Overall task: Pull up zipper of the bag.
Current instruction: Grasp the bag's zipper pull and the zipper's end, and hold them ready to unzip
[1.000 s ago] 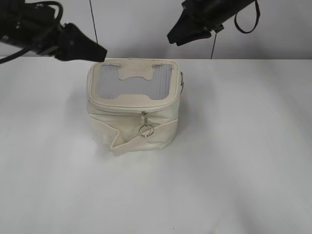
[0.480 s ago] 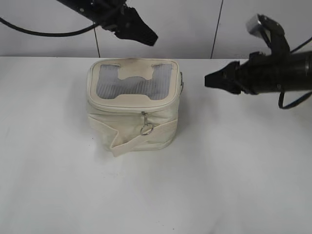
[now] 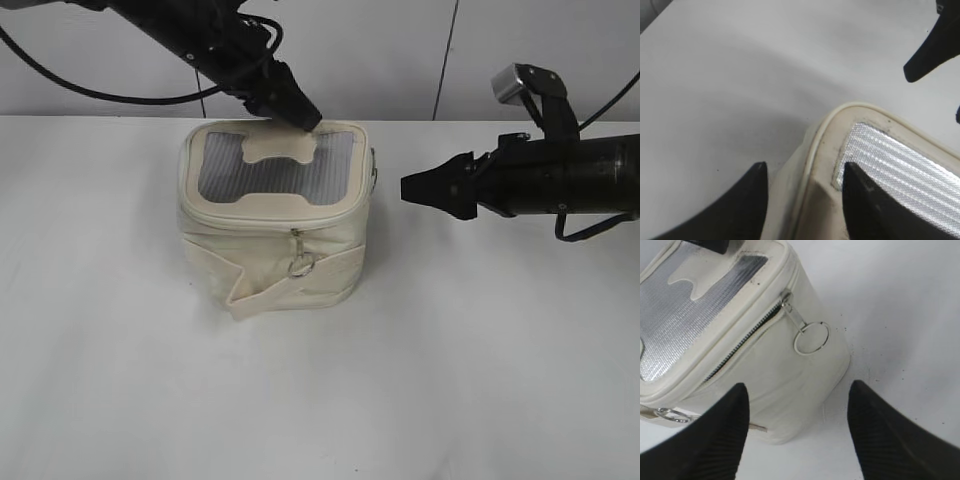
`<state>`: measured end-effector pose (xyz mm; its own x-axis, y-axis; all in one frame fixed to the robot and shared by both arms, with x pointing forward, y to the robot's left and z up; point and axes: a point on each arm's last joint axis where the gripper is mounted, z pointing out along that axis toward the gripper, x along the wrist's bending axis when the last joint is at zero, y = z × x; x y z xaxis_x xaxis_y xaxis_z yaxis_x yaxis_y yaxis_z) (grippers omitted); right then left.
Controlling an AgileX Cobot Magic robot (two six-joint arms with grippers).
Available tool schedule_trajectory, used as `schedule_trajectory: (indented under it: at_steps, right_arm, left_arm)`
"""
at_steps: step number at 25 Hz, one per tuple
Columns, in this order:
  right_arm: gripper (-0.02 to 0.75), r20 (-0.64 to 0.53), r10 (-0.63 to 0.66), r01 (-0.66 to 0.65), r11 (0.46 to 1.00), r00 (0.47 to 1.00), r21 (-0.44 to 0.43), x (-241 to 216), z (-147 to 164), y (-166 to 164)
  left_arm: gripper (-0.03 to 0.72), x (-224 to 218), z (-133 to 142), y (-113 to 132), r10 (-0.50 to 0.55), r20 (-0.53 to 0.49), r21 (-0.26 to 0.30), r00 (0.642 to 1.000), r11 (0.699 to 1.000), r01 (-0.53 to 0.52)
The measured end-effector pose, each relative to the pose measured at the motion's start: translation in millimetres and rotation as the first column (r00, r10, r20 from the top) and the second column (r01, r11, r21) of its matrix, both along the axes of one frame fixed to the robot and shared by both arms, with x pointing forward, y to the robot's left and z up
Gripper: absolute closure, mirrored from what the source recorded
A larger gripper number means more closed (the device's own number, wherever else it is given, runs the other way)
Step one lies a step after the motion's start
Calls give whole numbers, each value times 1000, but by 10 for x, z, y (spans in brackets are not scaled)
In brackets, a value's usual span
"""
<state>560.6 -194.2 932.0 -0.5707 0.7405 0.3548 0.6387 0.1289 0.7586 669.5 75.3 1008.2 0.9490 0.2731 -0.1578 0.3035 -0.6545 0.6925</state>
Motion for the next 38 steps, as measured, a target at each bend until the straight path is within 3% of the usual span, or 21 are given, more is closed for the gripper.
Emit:
schedule_trajectory:
  at_steps: [11,13,15,17,30,38]
  right_arm:
    - [252,4,7,-7,1000,1000,-1,1,-7,3]
    - [252,18,20,-19,1000,1000,-14,4,-15,4]
    - [253,35,36,-35,999,999,-29,10,-22,5]
    - [254,51,49,-47,998,997,-40,48,-32,12]
    - [254,41,114,-113,993,993,-17,349,-283,232]
    - [275,59,101,-92,986,993,-137,528,-366,472]
  left_arm:
    - [325,45,-169,-11,18,-37,8,999,1000,-18]
    - [414,44,-177,-13,18,-46,7,999,1000,-17]
    - [583,42,-176,-12,14,-47,10,999,1000,-14]
    - [644,42,-178,-10,14,-45,14,999,1000,-13]
    - [645,42,-179,-9,20,-51,14,999,1000,-19]
    - [645,43,-180,-8,25,-54,15,998,1000,-24]
